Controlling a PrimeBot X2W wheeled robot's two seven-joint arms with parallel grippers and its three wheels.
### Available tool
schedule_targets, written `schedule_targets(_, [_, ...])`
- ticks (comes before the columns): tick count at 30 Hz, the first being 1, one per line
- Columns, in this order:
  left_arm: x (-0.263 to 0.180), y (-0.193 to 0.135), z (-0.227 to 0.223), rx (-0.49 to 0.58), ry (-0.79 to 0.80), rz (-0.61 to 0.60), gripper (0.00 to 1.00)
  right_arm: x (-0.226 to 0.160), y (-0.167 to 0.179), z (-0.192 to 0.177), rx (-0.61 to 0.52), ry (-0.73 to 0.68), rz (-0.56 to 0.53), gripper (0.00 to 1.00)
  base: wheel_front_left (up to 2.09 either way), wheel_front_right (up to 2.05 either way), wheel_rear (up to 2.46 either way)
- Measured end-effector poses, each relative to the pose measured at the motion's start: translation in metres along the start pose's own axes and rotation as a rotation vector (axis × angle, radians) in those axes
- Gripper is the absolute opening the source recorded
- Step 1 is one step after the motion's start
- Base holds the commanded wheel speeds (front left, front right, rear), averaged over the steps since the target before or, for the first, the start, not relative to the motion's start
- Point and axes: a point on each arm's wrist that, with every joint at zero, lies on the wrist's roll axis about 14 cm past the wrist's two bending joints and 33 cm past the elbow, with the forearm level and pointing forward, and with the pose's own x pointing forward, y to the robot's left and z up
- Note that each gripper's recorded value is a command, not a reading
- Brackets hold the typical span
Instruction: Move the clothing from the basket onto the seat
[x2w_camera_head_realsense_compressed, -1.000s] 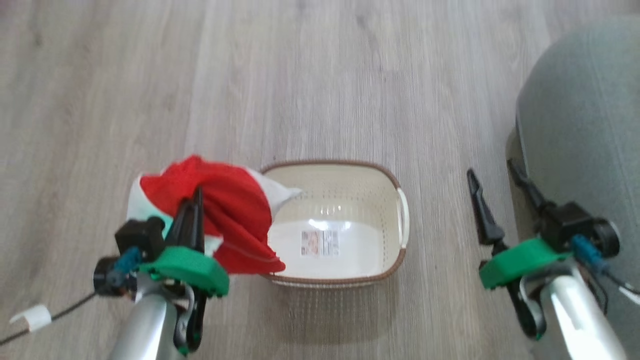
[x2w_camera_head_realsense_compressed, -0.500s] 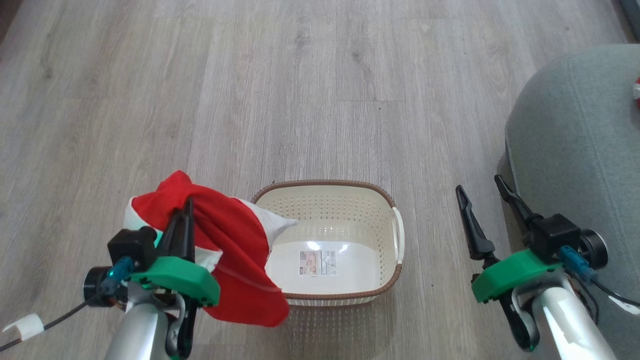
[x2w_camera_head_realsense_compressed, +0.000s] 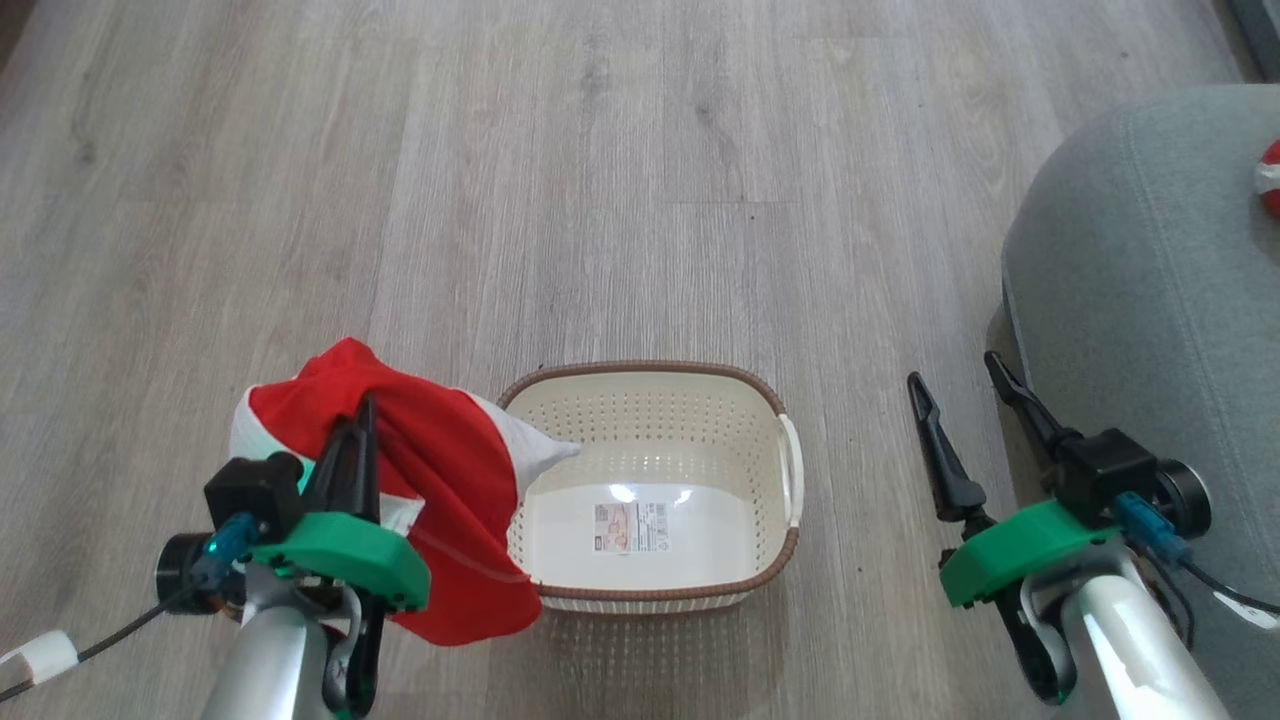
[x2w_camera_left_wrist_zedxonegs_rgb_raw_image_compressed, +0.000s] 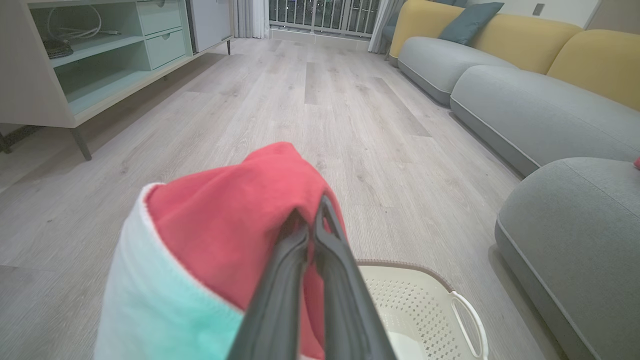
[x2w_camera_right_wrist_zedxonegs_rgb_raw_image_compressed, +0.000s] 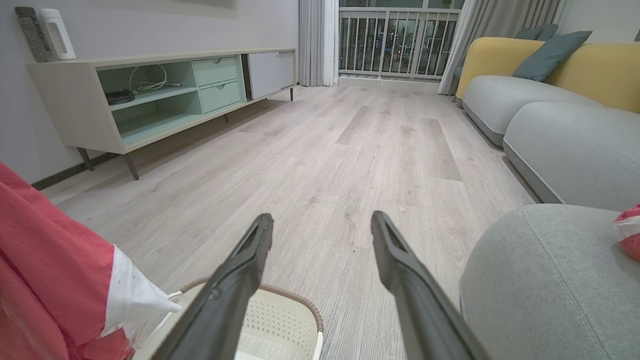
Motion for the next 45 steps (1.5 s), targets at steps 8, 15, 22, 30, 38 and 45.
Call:
schedule_targets(8, [0.002, -0.019, 0.000, -0.008, 0.001, -0.076, 0.00, -0.001, 0.039, -0.005, 0.004, 0.017, 0.122, 1.00, 0.00, 0.00, 0.00])
schedule_targets(15, [0.016, -0.072, 0.024, -0.012, -0.050, -0.252, 0.00, 0.017, 0.086, 0.014, -0.015, -0.031, 0.291, 1.00, 0.00, 0.00, 0.00])
schedule_targets(22, [0.008, -0.131, 0.041, -0.021, -0.078, -0.443, 0.00, 0.021, 0.120, 0.026, 0.022, -0.051, 0.409, 1.00, 0.00, 0.00, 0.00])
schedule_targets(30, [-0.018, -0.189, 0.065, -0.078, -0.131, -0.640, 0.00, 0.028, 0.118, 0.030, 0.034, -0.051, 0.415, 1.00, 0.00, 0.00, 0.00])
schedule_targets(38, [-0.035, -0.218, 0.066, -0.114, -0.113, -0.749, 0.00, 0.023, 0.130, 0.021, 0.059, -0.012, 0.461, 0.00, 0.00, 0.00, 0.00])
schedule_targets(45, [-0.034, -0.221, 0.058, -0.138, -0.079, -0.758, 0.00, 0.017, 0.130, 0.016, 0.054, 0.015, 0.492, 0.00, 0.00, 0.00, 0.00])
